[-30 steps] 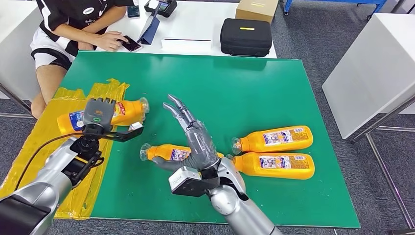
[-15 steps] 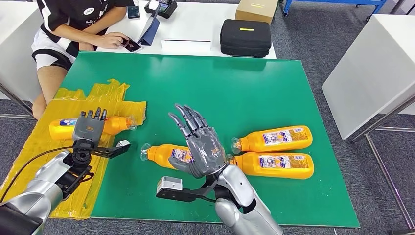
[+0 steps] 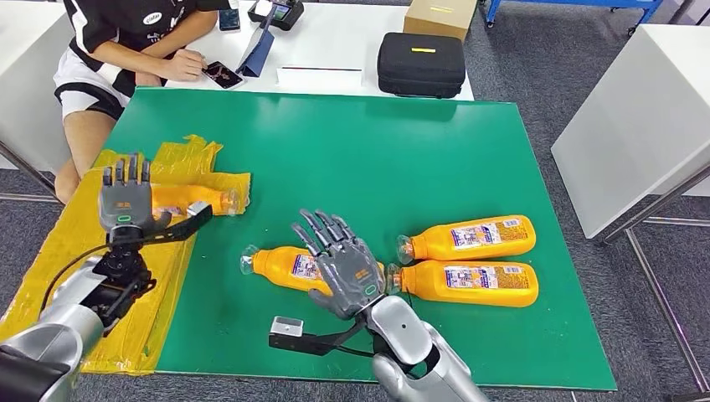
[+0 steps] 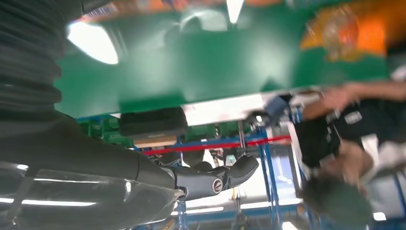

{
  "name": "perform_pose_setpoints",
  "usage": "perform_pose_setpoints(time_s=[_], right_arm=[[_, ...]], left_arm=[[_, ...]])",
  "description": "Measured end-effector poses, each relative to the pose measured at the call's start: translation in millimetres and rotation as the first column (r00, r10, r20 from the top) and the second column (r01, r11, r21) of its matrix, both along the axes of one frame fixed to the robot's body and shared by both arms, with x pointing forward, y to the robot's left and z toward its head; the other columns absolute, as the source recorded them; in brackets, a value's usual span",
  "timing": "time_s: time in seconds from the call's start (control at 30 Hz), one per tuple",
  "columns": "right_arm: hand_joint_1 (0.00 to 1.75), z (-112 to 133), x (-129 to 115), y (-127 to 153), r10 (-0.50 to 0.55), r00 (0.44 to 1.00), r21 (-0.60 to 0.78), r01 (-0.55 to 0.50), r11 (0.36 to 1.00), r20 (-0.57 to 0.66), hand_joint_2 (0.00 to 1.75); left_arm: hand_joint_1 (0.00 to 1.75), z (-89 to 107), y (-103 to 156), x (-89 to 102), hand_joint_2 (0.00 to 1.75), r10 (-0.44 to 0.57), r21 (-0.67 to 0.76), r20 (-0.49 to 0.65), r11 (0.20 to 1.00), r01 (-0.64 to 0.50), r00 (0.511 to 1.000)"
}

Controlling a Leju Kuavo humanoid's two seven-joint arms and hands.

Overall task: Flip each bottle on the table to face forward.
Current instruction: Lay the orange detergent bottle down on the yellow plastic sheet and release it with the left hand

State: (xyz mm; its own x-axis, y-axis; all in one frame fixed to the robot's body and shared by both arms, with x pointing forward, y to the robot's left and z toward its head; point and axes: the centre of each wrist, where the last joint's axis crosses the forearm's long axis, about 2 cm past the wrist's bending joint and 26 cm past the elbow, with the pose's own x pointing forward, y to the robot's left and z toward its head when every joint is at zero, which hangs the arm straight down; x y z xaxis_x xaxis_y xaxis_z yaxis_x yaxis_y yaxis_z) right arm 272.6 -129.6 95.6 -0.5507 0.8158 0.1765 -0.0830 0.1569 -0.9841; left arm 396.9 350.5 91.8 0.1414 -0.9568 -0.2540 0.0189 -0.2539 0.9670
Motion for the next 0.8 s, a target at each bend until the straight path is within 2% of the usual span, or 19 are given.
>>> perform_pose_setpoints(time_s=[0.1, 0.2, 0.37, 0.6, 0.8], right_arm=[[0.0, -14.1, 0.1, -2.6, -0.047, 0.999, -0.073, 0.045, 0.996, -0.024, 1.75], [0.0, -27.4, 0.8, -5.8, -0.099, 0.994, -0.143, 0.092, 0.985, -0.039, 1.75], [0.0, -48.6, -4.2, -11.8, -0.149, 0.985, -0.232, 0.125, 0.965, -0.086, 1.75], [0.0, -66.1, -6.3, -18.6, -0.207, 0.973, -0.32, 0.165, 0.933, -0.103, 1.75], [0.03, -72.2, -0.2, -20.3, -0.254, 0.961, -0.378, 0.195, 0.905, -0.11, 1.75]], left_arm=[[0.0, 28.2, -6.6, 20.5, 0.0, -0.064, -0.31, 0.135, 0.945, 0.103, 0.989], [0.0, 55.3, -16.4, 38.9, 0.0, -0.088, -0.542, 0.262, 0.81, 0.222, 0.961], [0.0, 80.8, -35.4, 53.5, 0.0, -0.076, -0.674, 0.401, 0.65, 0.35, 0.913], [0.0, 91.4, -63.6, 57.1, 0.0, -0.06, -0.715, 0.482, 0.549, 0.432, 0.874], [0.0, 86.7, -95.9, 48.0, 0.0, -0.084, -0.785, 0.536, 0.317, 0.533, 0.84]])
